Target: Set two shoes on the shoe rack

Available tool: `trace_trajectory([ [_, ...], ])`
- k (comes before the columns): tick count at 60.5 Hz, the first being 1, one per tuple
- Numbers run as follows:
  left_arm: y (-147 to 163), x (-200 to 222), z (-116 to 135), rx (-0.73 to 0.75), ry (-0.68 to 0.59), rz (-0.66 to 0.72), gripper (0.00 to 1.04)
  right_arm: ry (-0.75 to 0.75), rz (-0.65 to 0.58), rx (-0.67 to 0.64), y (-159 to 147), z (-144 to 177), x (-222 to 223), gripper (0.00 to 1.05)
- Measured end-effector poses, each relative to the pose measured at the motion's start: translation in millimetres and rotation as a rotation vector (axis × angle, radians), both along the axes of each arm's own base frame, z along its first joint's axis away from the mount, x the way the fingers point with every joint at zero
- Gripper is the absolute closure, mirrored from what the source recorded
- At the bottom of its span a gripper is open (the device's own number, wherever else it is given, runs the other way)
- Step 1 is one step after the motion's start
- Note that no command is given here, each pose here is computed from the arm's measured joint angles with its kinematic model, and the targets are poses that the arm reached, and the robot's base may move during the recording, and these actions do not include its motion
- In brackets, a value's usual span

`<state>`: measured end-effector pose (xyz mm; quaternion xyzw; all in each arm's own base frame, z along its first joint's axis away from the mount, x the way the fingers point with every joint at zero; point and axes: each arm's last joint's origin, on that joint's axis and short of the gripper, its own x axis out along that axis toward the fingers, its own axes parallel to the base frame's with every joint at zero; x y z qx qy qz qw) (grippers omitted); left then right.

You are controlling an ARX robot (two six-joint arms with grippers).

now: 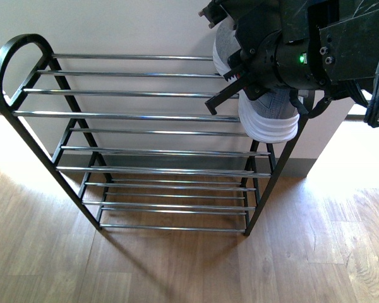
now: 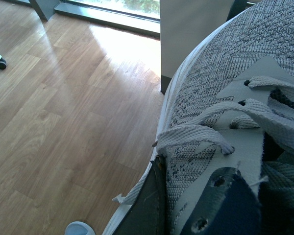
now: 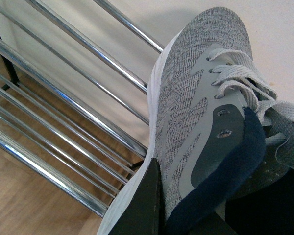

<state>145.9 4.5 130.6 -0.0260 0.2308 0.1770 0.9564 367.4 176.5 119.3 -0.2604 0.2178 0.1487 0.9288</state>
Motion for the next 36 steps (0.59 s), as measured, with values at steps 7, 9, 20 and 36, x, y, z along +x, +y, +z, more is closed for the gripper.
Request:
trace_trajectory([
  [7, 0.0, 0.0, 0.0, 0.000, 0.000, 0.000, 1.03, 0.003, -0.010, 0.049, -4.1, 2.4, 2.7, 0.93],
  [9, 0.0, 0.0, 0.0, 0.000, 0.000, 0.000, 1.03, 0.006, -0.017, 0.067, -5.0, 3.6, 2.9, 0.88],
  [20, 0.0, 0.0, 0.0, 0.000, 0.000, 0.000, 1.03, 0.058, -0.066, 0.207, -15.6, 22.9, -1.3, 0.60],
  [36, 0.0, 0.0, 0.0, 0.000, 0.000, 0.000, 1.03, 0.144, -0.184, 0.443, -46.3, 77.1, -22.6, 0.18],
])
